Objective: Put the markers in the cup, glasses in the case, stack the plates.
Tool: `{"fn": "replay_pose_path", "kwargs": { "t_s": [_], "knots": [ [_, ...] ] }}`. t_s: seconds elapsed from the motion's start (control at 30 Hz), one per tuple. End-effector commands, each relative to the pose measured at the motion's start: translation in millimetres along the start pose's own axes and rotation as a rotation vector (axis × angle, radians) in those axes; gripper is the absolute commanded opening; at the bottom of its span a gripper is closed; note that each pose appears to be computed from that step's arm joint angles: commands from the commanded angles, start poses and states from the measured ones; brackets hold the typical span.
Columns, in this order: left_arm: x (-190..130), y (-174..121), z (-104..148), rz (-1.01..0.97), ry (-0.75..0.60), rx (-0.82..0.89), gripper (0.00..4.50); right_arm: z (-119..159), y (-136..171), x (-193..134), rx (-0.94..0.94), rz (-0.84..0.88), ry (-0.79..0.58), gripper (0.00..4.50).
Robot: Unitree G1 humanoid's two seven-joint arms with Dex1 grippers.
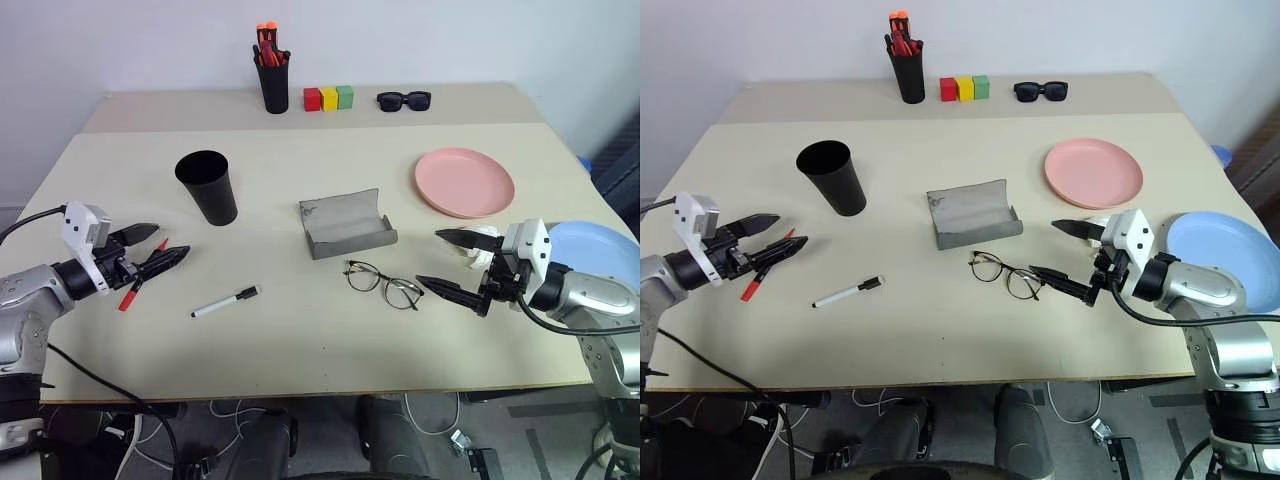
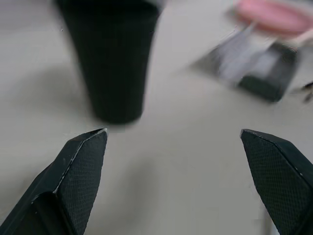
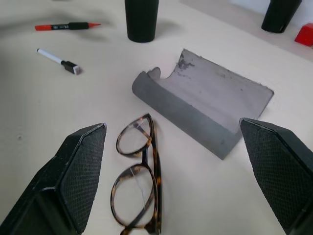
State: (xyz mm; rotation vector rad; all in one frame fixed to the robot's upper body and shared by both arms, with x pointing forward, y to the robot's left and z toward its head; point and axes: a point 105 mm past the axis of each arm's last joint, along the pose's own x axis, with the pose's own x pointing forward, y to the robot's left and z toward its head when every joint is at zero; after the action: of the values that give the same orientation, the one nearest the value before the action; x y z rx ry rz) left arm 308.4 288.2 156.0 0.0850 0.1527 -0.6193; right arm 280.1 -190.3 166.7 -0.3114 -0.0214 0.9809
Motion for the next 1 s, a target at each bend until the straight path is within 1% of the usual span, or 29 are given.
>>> {"fn": "replay_pose_path", "kwargs": {
  "t_s": [0.03,0.1,0.17,0.3,0.33,0.37,0.4,0.43,0.53,0.57,0.67,0.83,0.87,0.93,1.0],
  "knots": [
    [-10,7,27,0.016,-0.074,0.000,4.50,15,-1,12,-0.051,0.017,-0.062,4.45],
    [-17,16,25,0.063,-0.045,-0.021,4.50,20,4,22,-0.056,0.037,-0.084,4.45],
    [-23,22,19,0.114,0.026,-0.076,4.50,26,7,26,-0.060,0.052,-0.114,4.45],
    [-31,48,12,0.268,0.111,-0.094,4.50,32,15,36,-0.063,0.081,-0.138,4.45],
    [-35,54,5,0.306,0.173,-0.098,4.50,32,15,38,-0.063,0.082,-0.138,4.45],
    [-35,53,-7,0.317,0.285,-0.081,4.50,33,14,38,-0.066,0.082,-0.146,4.45],
    [-35,54,-14,0.335,0.359,-0.092,4.50,35,14,40,-0.064,0.084,-0.158,4.45],
    [-35,54,-18,0.343,0.402,-0.101,4.50,37,14,42,-0.062,0.086,-0.166,4.45],
    [-21,42,-14,0.250,0.420,-0.113,4.50,39,17,45,-0.066,0.102,-0.181,4.45],
    [-19,44,-18,0.266,0.460,-0.132,4.50,39,16,45,-0.074,0.100,-0.180,4.45],
    [-13,47,-24,0.268,0.502,-0.134,4.50,41,11,44,-0.085,0.064,-0.192,4.45],
    [-4,53,-32,0.265,0.578,-0.104,4.50,38,15,39,-0.085,0.064,-0.179,4.45],
    [-1,50,-35,0.250,0.594,-0.147,4.24,34,15,36,-0.090,0.063,-0.163,4.48],
    [3,45,-41,0.217,0.636,-0.159,3.64,31,14,33,-0.104,0.049,-0.146,4.50],
    [3,40,-47,0.192,0.677,-0.180,2.64,34,11,31,-0.097,0.028,-0.163,4.50]
  ]
}}
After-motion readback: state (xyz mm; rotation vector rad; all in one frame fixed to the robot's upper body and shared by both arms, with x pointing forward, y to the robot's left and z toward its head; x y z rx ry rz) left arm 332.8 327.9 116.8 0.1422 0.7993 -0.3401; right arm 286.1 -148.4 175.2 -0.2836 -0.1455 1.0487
